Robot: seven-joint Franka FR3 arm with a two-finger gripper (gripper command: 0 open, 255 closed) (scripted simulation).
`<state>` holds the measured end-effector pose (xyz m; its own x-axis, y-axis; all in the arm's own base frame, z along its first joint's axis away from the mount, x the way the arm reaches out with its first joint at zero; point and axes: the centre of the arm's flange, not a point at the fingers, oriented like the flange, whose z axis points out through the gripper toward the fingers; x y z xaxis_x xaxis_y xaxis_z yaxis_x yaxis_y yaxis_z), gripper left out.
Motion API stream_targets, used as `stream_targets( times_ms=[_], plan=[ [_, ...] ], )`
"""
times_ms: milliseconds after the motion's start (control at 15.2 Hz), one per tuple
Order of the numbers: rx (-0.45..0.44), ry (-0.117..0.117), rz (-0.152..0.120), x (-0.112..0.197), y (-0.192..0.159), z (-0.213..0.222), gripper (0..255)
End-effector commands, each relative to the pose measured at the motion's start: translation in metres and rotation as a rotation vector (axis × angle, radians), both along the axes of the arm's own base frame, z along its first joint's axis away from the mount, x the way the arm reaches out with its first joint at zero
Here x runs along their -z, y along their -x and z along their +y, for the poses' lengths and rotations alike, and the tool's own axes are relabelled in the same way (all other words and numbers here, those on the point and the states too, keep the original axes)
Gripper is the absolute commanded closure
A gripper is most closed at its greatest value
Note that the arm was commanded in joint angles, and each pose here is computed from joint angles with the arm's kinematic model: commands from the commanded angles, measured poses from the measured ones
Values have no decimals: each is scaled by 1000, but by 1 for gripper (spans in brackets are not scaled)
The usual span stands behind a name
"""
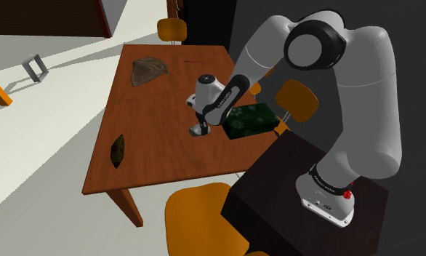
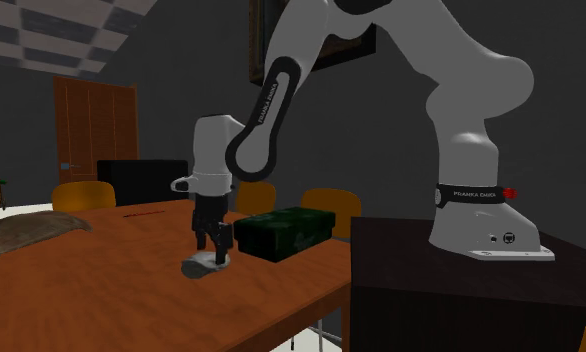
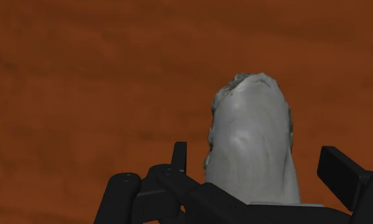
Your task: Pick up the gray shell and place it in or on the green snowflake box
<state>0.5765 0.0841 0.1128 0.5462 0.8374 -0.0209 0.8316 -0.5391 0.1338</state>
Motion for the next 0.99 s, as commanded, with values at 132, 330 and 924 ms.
stream_targets(
  times_ms=[132, 330, 924],
  plan=[
    [-1, 0, -1, 15, -2, -1, 0],
    [-1, 0, -1, 15, -2, -1, 0],
    [-1, 0, -1, 15, -2, -1, 255]
  ],
)
